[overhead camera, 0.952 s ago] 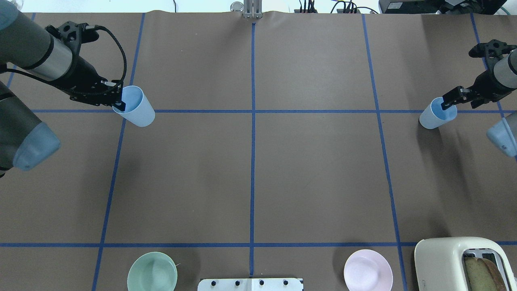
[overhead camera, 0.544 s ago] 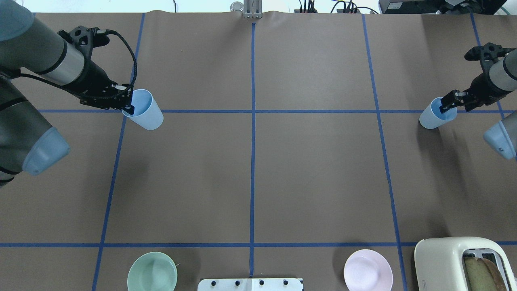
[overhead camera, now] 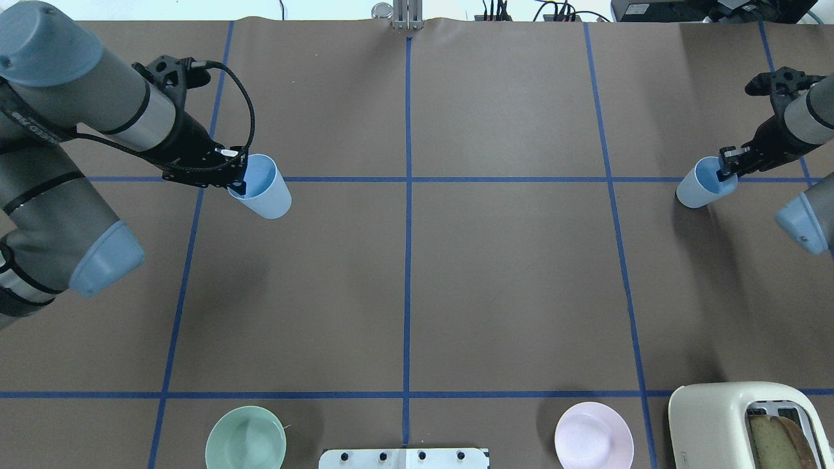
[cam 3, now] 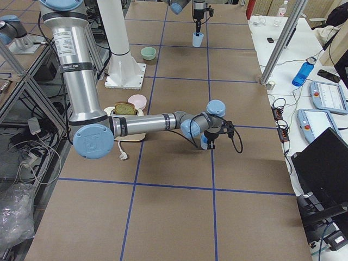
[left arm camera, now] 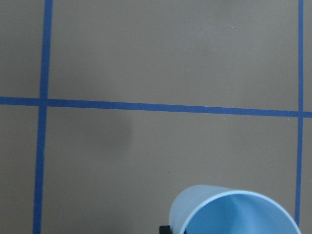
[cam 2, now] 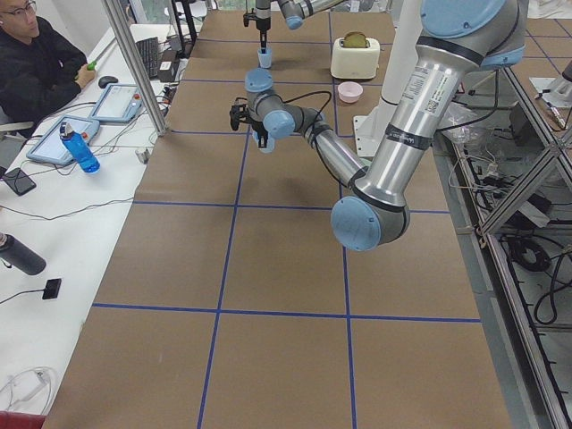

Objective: Stack blue cups with both arms
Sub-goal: 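Carry the left cup toward the table center while the right gripper lifts its cup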

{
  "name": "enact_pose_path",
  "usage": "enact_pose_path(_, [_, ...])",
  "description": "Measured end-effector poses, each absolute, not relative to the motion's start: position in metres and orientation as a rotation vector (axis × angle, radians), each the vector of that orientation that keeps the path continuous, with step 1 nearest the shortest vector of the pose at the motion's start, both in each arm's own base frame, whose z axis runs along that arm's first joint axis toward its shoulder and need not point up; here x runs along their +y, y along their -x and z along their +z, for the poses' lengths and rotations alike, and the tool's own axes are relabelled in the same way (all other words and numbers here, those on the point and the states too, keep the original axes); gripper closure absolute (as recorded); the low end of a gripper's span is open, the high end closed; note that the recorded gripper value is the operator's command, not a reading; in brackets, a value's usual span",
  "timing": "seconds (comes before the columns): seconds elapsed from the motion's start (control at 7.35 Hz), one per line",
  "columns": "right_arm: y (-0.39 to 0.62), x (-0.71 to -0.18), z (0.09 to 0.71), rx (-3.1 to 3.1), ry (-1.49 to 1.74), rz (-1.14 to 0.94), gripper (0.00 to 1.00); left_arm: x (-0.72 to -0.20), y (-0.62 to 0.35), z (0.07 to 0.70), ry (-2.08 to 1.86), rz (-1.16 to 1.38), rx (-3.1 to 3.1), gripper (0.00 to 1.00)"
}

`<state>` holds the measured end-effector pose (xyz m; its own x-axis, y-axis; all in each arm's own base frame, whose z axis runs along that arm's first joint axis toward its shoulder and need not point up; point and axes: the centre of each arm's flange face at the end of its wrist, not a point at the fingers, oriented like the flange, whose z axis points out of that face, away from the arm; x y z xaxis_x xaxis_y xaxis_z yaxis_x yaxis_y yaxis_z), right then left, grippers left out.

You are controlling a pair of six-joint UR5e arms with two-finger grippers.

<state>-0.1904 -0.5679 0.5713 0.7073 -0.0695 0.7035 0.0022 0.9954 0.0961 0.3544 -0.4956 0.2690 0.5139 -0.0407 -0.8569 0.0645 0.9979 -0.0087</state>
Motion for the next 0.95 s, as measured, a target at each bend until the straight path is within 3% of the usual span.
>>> enact_pose_path(0.95, [0.159, -0.637, 0.482, -0.824, -0.109, 0.028, 1.00, -0.467, -0.507, 0.194, 0.003, -0.143, 1.007, 1.00])
